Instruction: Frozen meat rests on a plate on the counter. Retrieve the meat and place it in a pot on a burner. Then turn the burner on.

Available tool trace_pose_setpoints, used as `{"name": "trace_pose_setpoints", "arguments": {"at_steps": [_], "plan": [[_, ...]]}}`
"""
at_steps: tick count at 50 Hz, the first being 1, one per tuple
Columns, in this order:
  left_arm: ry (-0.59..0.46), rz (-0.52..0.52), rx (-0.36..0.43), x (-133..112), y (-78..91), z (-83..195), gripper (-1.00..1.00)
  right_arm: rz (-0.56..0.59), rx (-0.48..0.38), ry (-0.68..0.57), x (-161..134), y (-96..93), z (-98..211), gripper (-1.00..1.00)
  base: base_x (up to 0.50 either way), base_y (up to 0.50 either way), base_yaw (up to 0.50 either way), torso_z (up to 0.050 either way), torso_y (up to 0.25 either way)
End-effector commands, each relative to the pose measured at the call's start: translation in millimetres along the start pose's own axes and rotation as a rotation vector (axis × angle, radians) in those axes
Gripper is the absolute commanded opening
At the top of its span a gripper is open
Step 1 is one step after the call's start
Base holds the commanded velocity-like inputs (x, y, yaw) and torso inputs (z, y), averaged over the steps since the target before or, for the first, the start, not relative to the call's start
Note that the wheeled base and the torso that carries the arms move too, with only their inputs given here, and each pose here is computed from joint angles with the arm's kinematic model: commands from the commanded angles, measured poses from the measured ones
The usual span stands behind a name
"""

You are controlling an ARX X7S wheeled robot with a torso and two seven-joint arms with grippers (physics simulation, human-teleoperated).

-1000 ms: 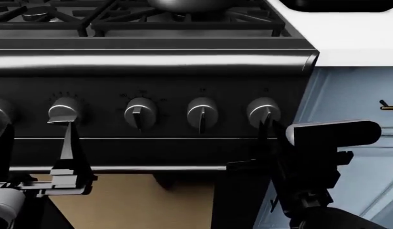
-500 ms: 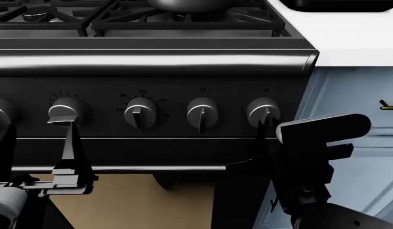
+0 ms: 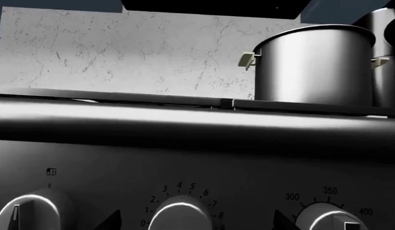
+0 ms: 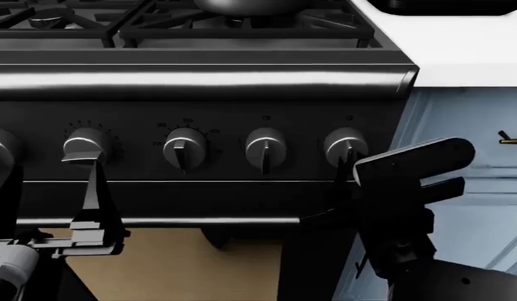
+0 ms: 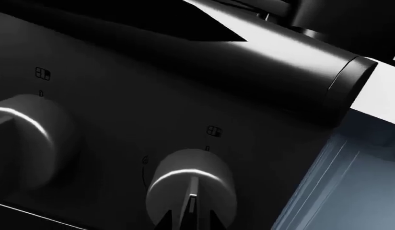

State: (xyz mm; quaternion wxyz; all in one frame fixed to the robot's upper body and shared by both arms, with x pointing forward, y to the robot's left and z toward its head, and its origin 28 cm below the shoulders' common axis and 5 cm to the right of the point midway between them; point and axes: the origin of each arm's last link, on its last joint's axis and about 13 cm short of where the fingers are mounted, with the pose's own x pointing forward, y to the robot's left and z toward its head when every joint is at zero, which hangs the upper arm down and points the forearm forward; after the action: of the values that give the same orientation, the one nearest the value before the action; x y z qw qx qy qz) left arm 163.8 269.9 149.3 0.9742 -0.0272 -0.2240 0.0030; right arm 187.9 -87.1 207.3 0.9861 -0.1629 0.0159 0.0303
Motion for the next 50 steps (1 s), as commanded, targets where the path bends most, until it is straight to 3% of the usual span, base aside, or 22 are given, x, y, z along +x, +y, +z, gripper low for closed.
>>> {"name": "trace_pose_setpoints", "arguments": {"at_steps": [1,50], "plan": [[-0.003,-0.001,0.003,-0.6,-0.3,0.4,1.00,0.149,-0.033,0.008,-3.5,3.0,4.8,-1.00,0.00,0.00,0.00,0.000,0.000],[0.005,-0.002,0.003,0.0,-0.8,-1.7,1.00,0.268,-0.271,0.072,-5.4,0.6,14.1,-1.00,0.00,0.00,0.00,0.000,0.000]]}}
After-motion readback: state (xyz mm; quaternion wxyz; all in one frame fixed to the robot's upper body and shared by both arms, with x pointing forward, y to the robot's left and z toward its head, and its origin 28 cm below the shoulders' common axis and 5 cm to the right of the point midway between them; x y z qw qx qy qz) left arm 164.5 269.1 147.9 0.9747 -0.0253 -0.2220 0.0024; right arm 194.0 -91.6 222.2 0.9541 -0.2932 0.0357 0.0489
